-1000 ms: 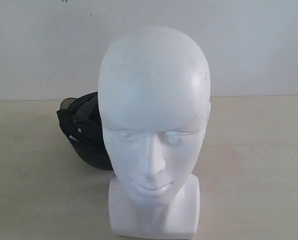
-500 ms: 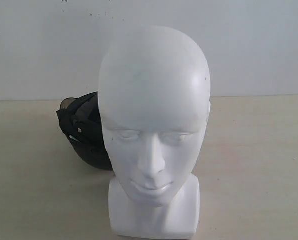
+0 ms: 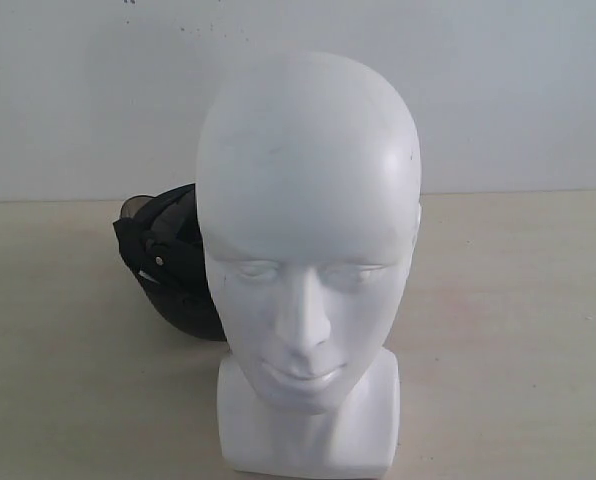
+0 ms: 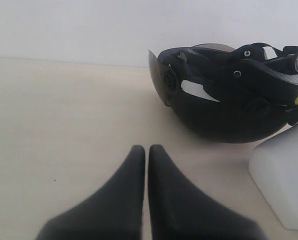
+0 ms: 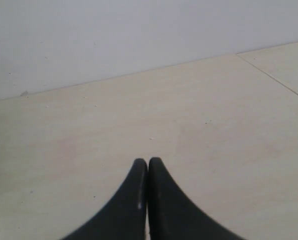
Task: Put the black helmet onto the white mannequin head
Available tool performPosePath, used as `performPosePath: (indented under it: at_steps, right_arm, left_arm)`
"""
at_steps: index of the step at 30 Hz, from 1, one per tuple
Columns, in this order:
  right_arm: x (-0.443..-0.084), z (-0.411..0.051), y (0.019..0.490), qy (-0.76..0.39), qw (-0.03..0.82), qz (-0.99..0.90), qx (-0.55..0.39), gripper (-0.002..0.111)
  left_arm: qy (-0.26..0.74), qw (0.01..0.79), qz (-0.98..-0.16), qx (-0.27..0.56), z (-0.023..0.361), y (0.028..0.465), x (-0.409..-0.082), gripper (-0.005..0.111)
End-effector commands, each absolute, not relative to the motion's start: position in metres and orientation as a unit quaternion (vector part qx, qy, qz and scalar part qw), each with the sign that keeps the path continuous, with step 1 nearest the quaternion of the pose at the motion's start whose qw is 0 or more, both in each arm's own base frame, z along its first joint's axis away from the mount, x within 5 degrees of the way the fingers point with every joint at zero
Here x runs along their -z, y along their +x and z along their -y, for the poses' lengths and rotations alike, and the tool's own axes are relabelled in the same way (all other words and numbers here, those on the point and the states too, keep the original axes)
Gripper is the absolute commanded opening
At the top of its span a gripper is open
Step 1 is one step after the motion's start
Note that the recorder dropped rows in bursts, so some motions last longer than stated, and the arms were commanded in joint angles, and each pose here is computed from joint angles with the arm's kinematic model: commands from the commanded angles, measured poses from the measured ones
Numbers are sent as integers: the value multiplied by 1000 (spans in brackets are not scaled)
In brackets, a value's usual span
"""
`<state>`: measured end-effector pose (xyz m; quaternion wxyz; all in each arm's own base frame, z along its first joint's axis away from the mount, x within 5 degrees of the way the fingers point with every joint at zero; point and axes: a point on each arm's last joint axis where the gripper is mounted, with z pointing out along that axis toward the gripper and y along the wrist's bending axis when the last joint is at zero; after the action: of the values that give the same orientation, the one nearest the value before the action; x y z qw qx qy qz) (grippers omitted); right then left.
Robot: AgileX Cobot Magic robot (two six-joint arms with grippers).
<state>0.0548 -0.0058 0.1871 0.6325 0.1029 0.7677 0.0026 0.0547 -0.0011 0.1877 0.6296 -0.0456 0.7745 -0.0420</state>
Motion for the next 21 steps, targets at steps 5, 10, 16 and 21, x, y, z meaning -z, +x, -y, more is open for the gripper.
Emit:
performPosePath:
  at_steps: [5,10,16,21]
  right_arm:
    - [-188,6,55,101,636,-765,1,0]
    - [-188,6,55,101,636,-765,1,0]
    - [-188,6,55,101,636,-765,1,0]
    - [-188,6,55,101,636,-765,1,0]
  left_arm:
    - [-74,739,-656,131,6,26,-298,4]
    - [-81,750,-636,164,9,17,-316,4]
    - [-112,785,-572,209,6,12,-331,4]
    - [-124,738,-607,268,14,13,-324,4]
